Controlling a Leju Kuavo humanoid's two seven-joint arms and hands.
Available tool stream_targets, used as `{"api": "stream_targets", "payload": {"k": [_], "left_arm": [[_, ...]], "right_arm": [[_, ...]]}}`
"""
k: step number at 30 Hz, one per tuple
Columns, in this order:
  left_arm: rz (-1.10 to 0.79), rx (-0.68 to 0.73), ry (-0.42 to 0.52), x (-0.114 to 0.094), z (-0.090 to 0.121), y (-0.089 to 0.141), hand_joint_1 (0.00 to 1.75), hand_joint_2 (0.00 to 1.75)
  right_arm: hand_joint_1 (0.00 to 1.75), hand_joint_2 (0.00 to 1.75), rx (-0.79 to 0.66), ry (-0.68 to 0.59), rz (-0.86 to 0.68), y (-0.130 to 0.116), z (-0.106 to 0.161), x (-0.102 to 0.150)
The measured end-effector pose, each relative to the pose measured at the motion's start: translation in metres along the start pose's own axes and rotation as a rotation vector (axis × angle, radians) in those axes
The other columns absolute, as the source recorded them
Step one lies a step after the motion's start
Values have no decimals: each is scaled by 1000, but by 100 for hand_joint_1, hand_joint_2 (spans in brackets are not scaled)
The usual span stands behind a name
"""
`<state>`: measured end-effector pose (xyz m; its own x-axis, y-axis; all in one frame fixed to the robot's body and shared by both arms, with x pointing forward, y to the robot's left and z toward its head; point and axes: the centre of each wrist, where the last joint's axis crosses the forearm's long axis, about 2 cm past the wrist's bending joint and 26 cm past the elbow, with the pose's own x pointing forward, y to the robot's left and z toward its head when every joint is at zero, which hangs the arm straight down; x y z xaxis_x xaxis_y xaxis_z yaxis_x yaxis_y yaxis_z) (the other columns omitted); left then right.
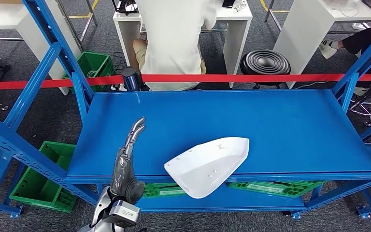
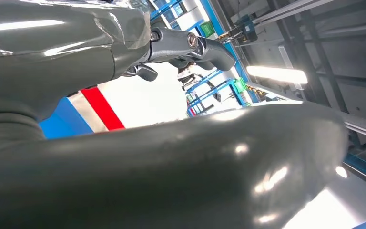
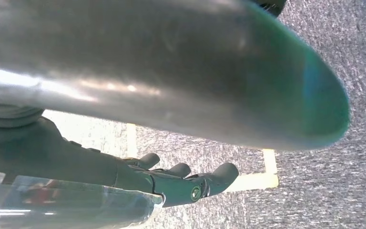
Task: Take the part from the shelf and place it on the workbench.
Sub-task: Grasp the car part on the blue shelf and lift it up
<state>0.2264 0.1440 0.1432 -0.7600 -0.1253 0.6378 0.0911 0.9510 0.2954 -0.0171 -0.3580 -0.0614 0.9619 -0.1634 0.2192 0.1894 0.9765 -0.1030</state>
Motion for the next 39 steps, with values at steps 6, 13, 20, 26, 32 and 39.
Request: {"api": "stream_targets", "payload": {"k": [6, 13, 20, 26, 32, 39], "left_arm": [[0, -3, -3, 0, 0, 0, 0, 0], [1, -15, 2, 0, 2, 0, 0, 0], [-1, -18, -9, 0, -1, 1, 0, 0], [-3, -19, -17, 0, -5, 3, 0, 0], [-11, -33, -9, 1, -4, 2, 0, 175], [-21, -48, -7, 1, -1, 2, 0, 175]], "right_arm": [[0, 0, 3, -4, -2, 1, -1, 2], [0, 0, 12, -2, -4, 2, -2, 2], [0, 0, 17, -3, -6, 5, -2, 3], [0, 0, 16, -7, -5, 5, -3, 3], [0, 0, 10, -10, 0, 3, -3, 3], [0, 0, 11, -11, 2, 3, -3, 2]]}}
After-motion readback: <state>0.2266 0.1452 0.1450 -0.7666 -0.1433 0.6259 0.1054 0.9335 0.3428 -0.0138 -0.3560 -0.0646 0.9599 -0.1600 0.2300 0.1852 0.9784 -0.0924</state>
